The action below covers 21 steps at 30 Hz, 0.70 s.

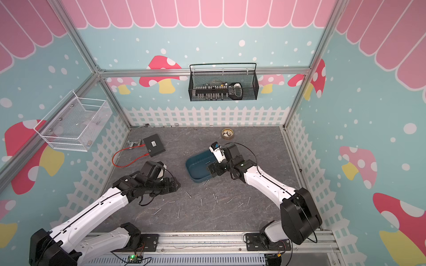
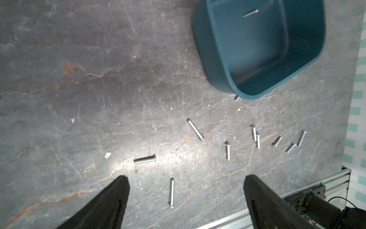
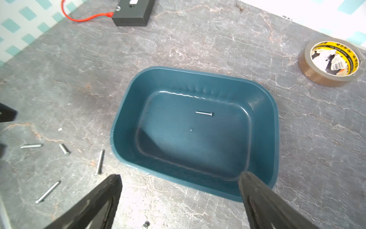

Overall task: Put the screws on the desktop into the storage box
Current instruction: Place the screw in the storage box, then pick up the screw from the center of the board.

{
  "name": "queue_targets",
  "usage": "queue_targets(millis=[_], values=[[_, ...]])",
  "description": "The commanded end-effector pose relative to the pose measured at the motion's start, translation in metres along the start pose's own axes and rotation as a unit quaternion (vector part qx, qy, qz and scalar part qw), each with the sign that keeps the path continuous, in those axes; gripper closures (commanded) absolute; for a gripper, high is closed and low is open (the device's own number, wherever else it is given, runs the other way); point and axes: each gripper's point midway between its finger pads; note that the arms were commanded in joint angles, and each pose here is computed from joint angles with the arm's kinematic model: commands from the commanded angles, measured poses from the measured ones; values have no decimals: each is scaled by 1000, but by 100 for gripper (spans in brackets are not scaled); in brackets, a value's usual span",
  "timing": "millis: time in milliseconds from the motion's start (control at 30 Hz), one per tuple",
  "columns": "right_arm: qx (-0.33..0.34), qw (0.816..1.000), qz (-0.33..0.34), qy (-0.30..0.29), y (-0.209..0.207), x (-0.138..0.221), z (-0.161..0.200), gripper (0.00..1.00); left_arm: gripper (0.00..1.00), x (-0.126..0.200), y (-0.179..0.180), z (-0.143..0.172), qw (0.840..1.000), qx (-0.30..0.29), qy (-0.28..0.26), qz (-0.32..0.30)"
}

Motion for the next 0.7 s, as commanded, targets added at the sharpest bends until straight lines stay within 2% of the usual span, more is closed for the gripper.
queue_targets(millis=[0, 267, 467, 667], values=[[1, 1000, -18, -13, 8, 9, 0, 1, 10, 0, 10, 17, 999, 17, 42, -27], [4, 999, -27, -29, 12, 24, 5, 2, 17, -8, 32, 44, 988, 18, 127, -92], [3, 999, -37, -36, 15, 28, 10, 2, 19, -14, 37, 51, 980, -8, 171, -104], [2, 999, -38, -36, 13, 28, 17, 3, 25, -22, 27, 48, 983, -1, 167, -76]])
Point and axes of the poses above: each gripper's point midway between its finger pads, its own x axis back along the fingers, its own y axis along the line the jaws close on, z = x × y, and after that the axes turned 15 degrees about -x, right-handed
